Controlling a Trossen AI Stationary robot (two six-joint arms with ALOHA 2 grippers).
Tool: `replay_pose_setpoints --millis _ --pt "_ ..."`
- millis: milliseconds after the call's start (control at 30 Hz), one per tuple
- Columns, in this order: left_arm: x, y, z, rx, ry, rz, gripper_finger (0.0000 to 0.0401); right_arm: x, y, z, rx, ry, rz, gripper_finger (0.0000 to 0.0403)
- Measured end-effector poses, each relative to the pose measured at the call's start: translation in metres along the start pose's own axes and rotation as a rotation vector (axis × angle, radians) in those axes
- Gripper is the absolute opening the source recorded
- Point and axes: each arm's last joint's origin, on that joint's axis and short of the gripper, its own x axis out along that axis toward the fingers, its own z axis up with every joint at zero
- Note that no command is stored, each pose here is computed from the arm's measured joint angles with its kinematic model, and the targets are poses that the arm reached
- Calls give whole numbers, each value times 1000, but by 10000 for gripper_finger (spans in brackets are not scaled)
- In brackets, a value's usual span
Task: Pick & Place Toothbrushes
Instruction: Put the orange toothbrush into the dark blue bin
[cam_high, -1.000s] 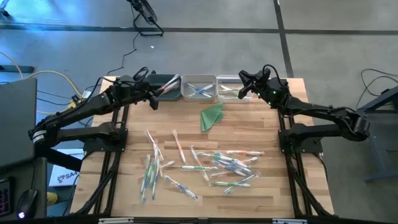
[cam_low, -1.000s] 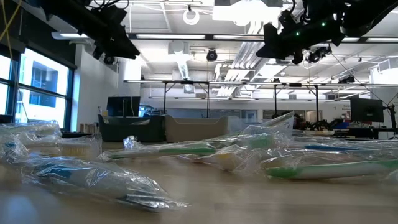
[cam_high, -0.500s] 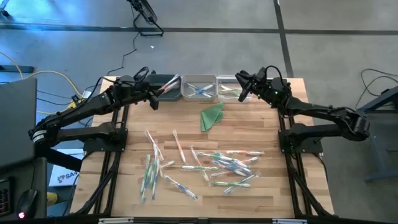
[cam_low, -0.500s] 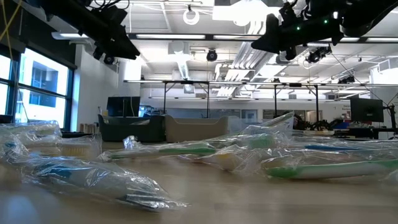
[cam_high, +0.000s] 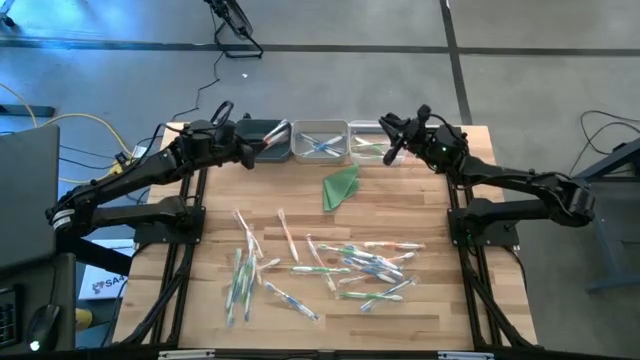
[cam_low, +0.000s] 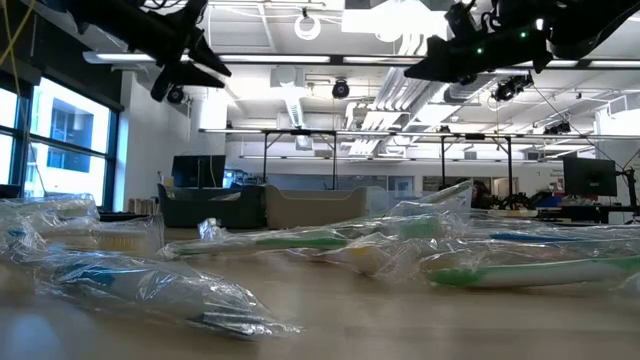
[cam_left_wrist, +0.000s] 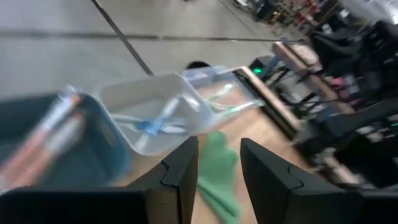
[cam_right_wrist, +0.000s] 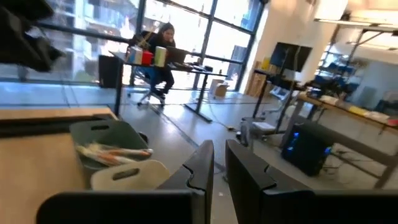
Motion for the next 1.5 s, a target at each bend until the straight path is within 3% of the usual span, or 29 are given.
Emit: replay_pose_setpoints --millis 267,900,1200,1500 --pt "-1 -18 -14 -167 89 -86 117 0 -14 -1 -2 18 -188 34" --pt "-13 -53 -73 -523 336 59 117 0 -26 3 -3 -34 -243 34" --pt "-5 -60 -102 -691 455 207 117 0 -34 4 -123 -44 -287 34" --pt "1 -50 -128 -795 608 475 117 -1 -40 4 -129 -42 -312 34"
